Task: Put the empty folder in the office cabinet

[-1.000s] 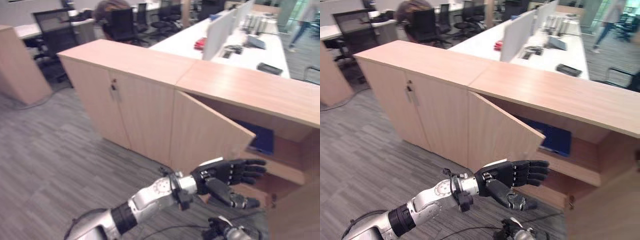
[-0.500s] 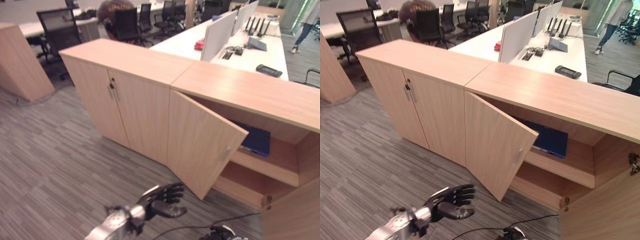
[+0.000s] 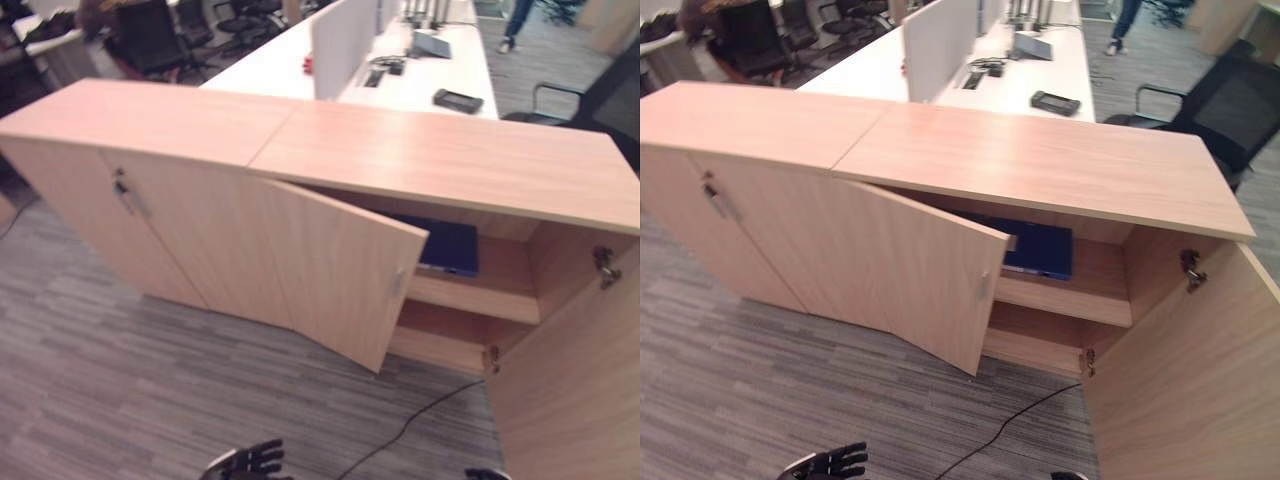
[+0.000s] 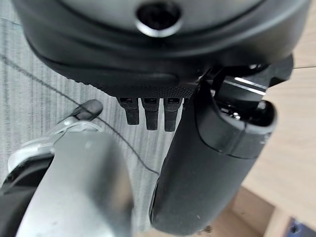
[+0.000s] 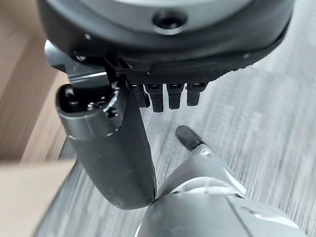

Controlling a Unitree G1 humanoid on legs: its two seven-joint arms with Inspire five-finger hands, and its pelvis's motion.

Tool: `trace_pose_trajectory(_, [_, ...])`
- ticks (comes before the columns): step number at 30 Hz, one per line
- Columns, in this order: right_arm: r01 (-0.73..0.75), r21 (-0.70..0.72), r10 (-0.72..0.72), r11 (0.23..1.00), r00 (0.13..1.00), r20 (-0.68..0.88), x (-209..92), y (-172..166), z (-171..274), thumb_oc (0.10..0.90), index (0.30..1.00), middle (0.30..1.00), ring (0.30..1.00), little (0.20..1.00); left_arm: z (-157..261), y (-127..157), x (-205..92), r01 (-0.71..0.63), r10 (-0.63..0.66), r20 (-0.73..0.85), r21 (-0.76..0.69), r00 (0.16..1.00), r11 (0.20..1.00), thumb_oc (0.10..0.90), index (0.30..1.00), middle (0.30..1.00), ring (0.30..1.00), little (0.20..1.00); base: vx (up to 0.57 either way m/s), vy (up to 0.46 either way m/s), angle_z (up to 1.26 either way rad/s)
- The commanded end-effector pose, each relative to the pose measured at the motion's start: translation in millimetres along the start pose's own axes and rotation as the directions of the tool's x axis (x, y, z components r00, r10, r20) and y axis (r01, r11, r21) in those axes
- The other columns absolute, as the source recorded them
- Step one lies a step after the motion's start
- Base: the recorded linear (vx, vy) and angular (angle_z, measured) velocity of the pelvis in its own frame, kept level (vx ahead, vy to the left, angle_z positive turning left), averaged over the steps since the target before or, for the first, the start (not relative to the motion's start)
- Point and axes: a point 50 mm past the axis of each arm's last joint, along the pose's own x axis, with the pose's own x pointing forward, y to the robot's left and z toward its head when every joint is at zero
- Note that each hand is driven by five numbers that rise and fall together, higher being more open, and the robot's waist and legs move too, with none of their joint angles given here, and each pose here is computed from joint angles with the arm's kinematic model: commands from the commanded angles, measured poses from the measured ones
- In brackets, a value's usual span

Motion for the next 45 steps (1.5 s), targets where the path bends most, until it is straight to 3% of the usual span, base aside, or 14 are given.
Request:
trace_pose_trajectory(1, [0.046, 0.045, -0.041, 0.998, 0.994, -0.104, -3, -13, -25, 0.8, 0.9, 0.9, 0.9, 0.9, 1, 7, 20, -0.2, 0.196, -0.051, -0.083, 0.979, 0.976, 0.8, 0.9, 0.9, 0.9, 0.9, 0.04, -0.116, -0.35])
trace_pose_trajectory(2, [0.047, 0.044, -0.042, 0.998, 0.994, -0.101, -3, -13, -23, 0.8, 0.9, 0.9, 0.9, 0.9, 2, 6, 21, -0.2, 0.196, -0.047, -0.084, 0.979, 0.976, 0.8, 0.9, 0.9, 0.9, 0.9, 0.09, -0.226, -0.24])
trace_pose_trajectory(3, [0.048, 0.061, -0.041, 0.997, 0.993, -0.106, -2, -12, -23, 0.8, 0.9, 0.9, 0.9, 0.9, -8, 6, 24, -0.286, 0.267, -0.115, -0.206, 0.957, 0.936, 0.8, 0.9, 0.9, 0.9, 0.9, 0.08, -0.166, -0.2])
trace_pose_trajectory(6, [0.047, 0.059, -0.041, 0.997, 0.995, -0.095, -2, -11, -21, 0.8, 0.9, 0.9, 0.9, 0.9, -14, 9, 22, -0.355, 0.329, -0.133, -0.368, 0.935, 0.86, 0.8, 0.9, 0.9, 0.9, 0.9, 0.09, -0.122, -0.48])
trace_pose_trajectory(10, [0.017, 0.021, -0.016, 1.0, 0.998, -0.053, -1, -1, -15, 0.8, 0.9, 0.9, 0.9, 0.9, -24, 12, 18, -0.4, 0.368, -0.159, -0.43, 0.916, 0.809, 0.8, 0.9, 0.9, 0.9, 0.9, 0.1, 0.015, -0.97])
trace_pose_trajectory(17, [0.006, -0.001, -0.006, 1.0, 0.999, -0.033, -1, 4, -14, 0.8, 0.9, 0.9, 0.9, 0.9, -45, 26, 2, -0.483, 0.417, -0.246, -0.389, 0.875, 0.784, 0.8, 0.9, 0.9, 0.9, 0.9, 0.08, 0.044, -1.28])
trace_pose_trajectory(21, [0.018, 0.07, -0.014, 0.997, 0.998, -0.069, -2, 3, -28, 0.8, 0.9, 0.9, 0.9, 0.9, -65, 24, -6, -0.493, 0.398, -0.323, -0.303, 0.858, 0.816, 0.8, 0.9, 0.9, 0.9, 0.9, 0.08, 0.14, -0.46])
trace_pose_trajectory(31, [0.04, 0.128, -0.017, 0.991, 0.985, -0.17, -7, 2, -62, 0.8, 0.9, 0.9, 0.9, 0.9, -82, 28, -18, -0.516, 0.41, -0.371, -0.255, 0.833, 0.818, 0.8, 0.9, 0.9, 0.9, 0.9, 0.0, 0.072, -0.29])
trace_pose_trajectory(41, [0.213, 0.23, -0.255, 0.95, 0.951, 0.173, -13, -69, 33, 0.8, 0.9, 0.9, 0.9, 0.9, -80, 24, -14, -0.51, 0.416, -0.352, -0.238, 0.839, 0.827, 0.8, 0.9, 0.9, 0.9, 0.9, 0.0, 0.015, -0.29])
trace_pose_trajectory(45, [0.314, 0.202, -0.369, 0.928, 0.853, 0.369, -36, -112, 86, 0.8, 0.9, 0.9, 0.9, 0.9, -82, 23, -14, -0.505, 0.412, -0.342, -0.253, 0.845, 0.825, 0.8, 0.9, 0.9, 0.9, 0.9, 0.0, 0.002, -0.13])
